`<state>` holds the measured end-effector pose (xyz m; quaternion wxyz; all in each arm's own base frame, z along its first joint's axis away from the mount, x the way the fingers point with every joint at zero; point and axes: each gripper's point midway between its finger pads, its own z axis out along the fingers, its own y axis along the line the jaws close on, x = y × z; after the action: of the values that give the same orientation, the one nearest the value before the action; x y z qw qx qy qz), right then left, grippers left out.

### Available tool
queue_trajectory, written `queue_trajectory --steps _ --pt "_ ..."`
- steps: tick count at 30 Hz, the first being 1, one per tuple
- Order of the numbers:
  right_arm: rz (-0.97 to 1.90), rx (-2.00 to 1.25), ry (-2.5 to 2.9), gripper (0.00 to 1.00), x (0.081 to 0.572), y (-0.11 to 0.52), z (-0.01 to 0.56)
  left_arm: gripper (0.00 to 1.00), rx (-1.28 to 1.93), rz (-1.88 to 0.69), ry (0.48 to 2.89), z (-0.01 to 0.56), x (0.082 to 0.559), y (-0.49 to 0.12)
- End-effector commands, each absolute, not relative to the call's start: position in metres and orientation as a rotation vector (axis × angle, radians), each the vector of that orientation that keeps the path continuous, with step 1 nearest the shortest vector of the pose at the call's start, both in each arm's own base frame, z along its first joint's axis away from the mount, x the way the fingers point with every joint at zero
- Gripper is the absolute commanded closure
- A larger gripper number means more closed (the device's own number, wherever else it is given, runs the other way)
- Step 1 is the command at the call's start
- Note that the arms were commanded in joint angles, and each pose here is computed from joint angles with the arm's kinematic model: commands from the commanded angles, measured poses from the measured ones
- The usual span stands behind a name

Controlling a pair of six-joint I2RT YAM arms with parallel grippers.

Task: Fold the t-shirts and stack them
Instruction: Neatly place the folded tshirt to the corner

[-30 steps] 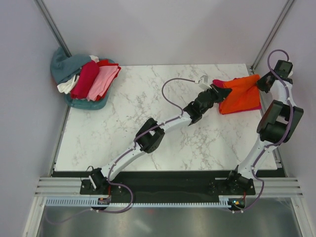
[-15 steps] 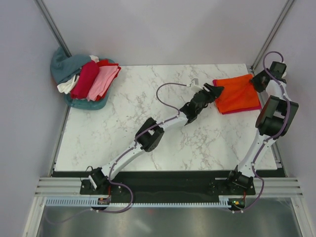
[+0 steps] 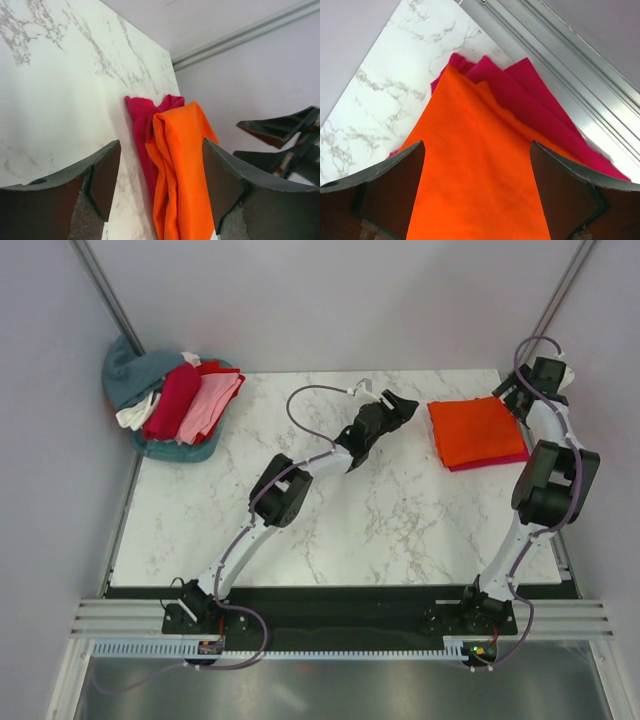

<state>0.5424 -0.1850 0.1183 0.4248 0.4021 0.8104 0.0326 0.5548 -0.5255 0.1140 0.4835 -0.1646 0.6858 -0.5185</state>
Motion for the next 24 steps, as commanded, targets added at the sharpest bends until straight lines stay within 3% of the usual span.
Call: queue_trajectory --steps 1,3,5,7,8,9,11,18,21,24 --pt "-0.125 0.871 1.936 0.07 0.523 -0.179 0.192 0.29 -0.23 -1.302 1.561 0.225 0.53 -0.514" --pt "-0.155 0.832 1.966 0.12 0.51 -0.163 0.197 0.32 -0.222 -1.264 1.644 0.204 0.524 -0.496" --pt "-0.17 0.778 1.996 0.19 0.501 -0.149 0.201 0.37 -0.202 -1.272 1.628 0.236 0.515 -0.477" --pt "-0.152 0.72 2.047 0.23 0.497 -0.126 0.194 0.39 -0.211 -1.226 1.71 0.211 0.508 -0.453" --pt "-0.127 0.666 2.074 0.28 0.496 -0.113 0.194 0.4 -0.211 -1.233 1.675 0.239 0.501 -0.441" --pt "-0.102 0.609 2.103 0.3 0.496 -0.093 0.191 0.4 -0.217 -1.19 1.725 0.218 0.496 -0.426" --pt "-0.095 0.531 2.14 0.32 0.495 -0.073 0.189 0.4 -0.213 -1.172 1.714 0.239 0.484 -0.407" --pt "-0.213 0.337 2.236 0.34 0.489 -0.022 0.177 0.42 -0.209 -1.083 1.829 0.223 0.445 -0.346" --pt "-0.23 0.271 2.289 0.42 0.482 -0.006 0.163 0.43 -0.218 -1.036 1.841 0.223 0.432 -0.321" --pt "-0.275 0.187 2.307 0.39 0.475 0.014 0.157 0.43 -0.226 -0.994 1.859 0.221 0.421 -0.299"
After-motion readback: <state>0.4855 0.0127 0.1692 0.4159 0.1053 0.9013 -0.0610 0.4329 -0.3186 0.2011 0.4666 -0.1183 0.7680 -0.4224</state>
